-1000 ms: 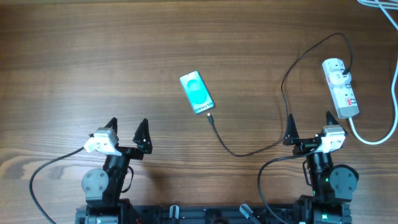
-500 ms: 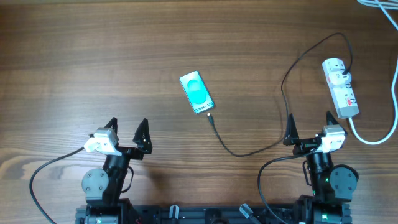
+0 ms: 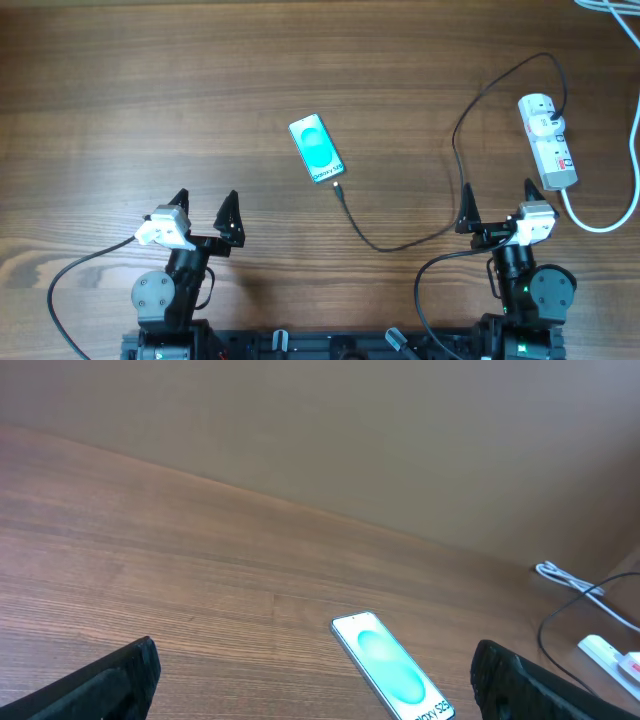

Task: Plug charger to phone and switch on socket

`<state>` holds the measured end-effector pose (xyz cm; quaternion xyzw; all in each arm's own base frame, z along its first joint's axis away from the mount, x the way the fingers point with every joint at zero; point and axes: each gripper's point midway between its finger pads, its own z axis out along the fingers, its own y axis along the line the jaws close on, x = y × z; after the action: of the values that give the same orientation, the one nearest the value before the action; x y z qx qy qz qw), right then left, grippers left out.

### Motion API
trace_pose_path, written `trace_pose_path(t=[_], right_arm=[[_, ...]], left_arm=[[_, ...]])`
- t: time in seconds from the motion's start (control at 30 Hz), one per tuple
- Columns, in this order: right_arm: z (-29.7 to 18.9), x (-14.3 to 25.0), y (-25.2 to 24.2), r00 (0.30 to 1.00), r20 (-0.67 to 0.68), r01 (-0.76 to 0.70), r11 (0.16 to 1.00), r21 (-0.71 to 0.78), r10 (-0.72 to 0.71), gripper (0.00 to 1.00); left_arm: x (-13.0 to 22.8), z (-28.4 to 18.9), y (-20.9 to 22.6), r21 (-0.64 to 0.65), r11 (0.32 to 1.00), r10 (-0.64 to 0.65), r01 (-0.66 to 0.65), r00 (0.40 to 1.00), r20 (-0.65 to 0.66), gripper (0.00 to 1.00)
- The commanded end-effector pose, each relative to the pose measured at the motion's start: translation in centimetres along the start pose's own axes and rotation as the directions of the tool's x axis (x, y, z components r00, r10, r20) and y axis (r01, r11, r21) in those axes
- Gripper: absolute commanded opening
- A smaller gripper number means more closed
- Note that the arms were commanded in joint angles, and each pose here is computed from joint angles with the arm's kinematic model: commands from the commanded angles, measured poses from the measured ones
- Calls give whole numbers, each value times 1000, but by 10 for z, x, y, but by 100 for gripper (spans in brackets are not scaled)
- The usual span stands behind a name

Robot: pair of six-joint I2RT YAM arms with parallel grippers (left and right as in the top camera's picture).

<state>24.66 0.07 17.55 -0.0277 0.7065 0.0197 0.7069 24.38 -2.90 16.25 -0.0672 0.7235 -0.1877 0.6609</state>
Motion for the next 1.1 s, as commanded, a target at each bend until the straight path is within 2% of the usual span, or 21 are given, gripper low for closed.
trace_pose_path(t=[0.0, 0.9, 1.0, 1.07], right_arm=[[0, -2, 3, 1000, 8, -11, 1000, -16, 11, 100], [0, -2, 3, 1000, 8, -12, 1000, -16, 12, 100], [0, -2, 3, 1000, 8, -12, 1000, -16, 12, 100], [0, -2, 3, 1000, 8, -12, 1000, -16, 12, 100]], left_arm=[[1, 0, 0, 0, 1000, 24, -24, 1000, 3, 100], [1, 0, 0, 0, 1000, 25, -25, 1000, 3, 100], [-2, 0, 8, -48, 999, 21, -20, 1000, 20, 100], [-1, 0, 1, -6, 1000, 21, -21, 1000, 13, 100]])
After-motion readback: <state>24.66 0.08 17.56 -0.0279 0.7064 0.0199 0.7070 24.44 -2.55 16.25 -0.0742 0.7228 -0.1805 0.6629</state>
